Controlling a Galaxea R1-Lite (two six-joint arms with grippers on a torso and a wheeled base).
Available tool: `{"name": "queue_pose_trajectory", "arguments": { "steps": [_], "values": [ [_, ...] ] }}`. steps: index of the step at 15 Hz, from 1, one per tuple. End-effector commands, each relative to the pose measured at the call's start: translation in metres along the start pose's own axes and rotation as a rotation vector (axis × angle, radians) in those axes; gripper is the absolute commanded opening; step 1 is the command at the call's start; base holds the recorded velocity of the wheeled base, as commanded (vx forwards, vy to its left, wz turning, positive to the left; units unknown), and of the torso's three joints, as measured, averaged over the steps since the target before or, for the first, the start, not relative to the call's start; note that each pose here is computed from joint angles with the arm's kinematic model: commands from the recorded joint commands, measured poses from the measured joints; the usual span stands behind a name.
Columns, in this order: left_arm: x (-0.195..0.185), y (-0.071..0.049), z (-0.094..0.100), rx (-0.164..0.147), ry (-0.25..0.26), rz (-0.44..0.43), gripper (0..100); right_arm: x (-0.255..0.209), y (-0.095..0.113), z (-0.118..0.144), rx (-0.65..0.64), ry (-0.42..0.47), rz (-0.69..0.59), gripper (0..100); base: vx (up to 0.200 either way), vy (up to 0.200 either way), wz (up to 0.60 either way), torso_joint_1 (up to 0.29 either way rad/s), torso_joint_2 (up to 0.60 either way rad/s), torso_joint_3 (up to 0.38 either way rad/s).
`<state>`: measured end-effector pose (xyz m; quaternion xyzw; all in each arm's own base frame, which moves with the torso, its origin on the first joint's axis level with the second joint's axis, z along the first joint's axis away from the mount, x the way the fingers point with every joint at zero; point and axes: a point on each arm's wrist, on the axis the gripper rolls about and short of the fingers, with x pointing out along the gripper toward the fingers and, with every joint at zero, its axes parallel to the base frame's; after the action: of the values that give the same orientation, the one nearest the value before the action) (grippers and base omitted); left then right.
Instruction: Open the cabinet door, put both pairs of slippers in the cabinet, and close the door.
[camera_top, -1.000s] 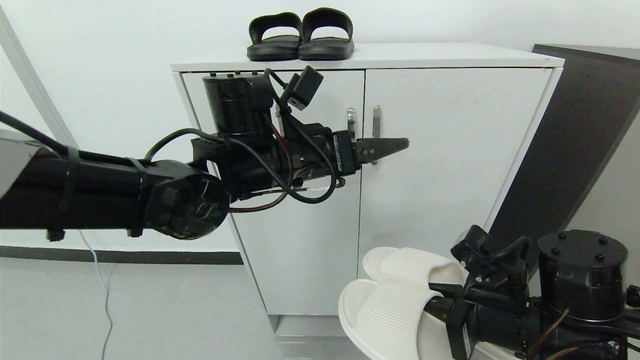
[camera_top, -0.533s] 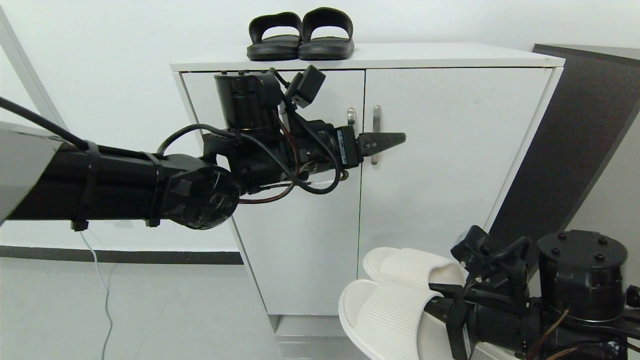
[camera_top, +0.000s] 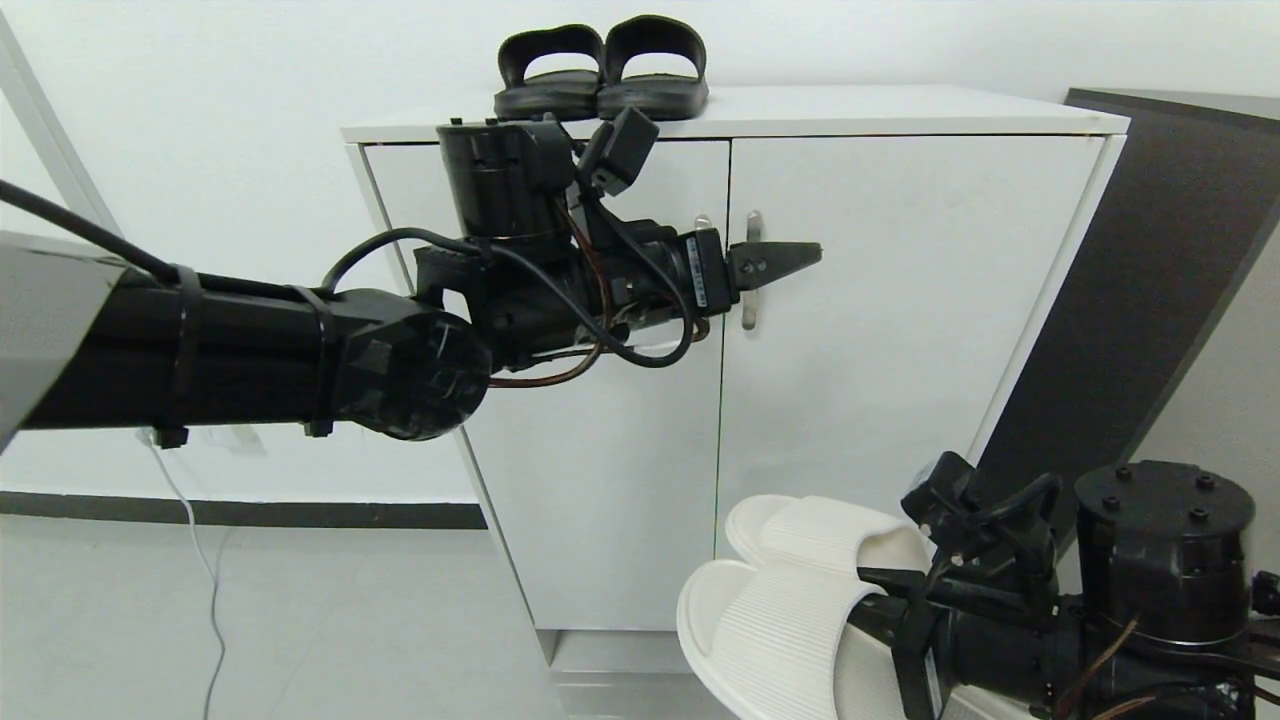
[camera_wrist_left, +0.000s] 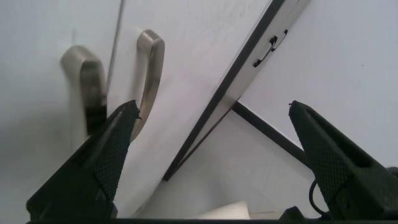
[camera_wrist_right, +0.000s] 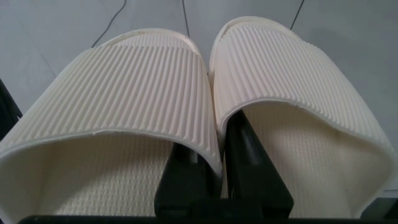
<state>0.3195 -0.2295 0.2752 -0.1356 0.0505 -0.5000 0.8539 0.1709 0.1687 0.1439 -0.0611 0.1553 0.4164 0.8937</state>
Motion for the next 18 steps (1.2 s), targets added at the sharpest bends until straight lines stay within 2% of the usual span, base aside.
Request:
{"name": "queue_pose_trajectory", "arguments": {
  "steps": [1,8,9,14,16,18],
  "values": [
    [0.011,0.000,-0.002,-0.002,0.004,-0.002,100,-0.001,0.000,0.000,-0.002,0.000,0.000,0,0.000,0.000,0.00,0.000,0.00,0.000],
    [0.024,0.001,-0.003,-0.006,0.013,0.007,100,-0.001,0.000,0.000,-0.002,-0.003,0.000,0,0.000,0.000,0.00,0.000,0.00,0.000],
    [0.023,0.000,-0.002,-0.005,0.010,0.006,0,-0.002,0.000,0.000,-0.002,-0.002,0.000,0,0.000,0.000,0.00,0.000,0.00,0.000],
    [0.006,-0.010,0.002,-0.007,0.016,0.008,0,-0.005,0.002,-0.005,-0.015,0.007,0.029,0,0.000,0.000,0.00,0.000,0.00,0.000],
    [-0.006,-0.020,0.001,-0.011,0.030,-0.001,0,-0.012,0.005,-0.006,-0.018,-0.015,0.118,0,0.000,0.000,0.00,0.000,0.00,0.000],
    [-0.015,-0.028,0.001,-0.013,0.034,-0.006,0,-0.015,0.006,-0.008,-0.019,-0.012,0.136,0,0.000,0.000,0.00,0.000,0.00,0.000]
  ]
}}
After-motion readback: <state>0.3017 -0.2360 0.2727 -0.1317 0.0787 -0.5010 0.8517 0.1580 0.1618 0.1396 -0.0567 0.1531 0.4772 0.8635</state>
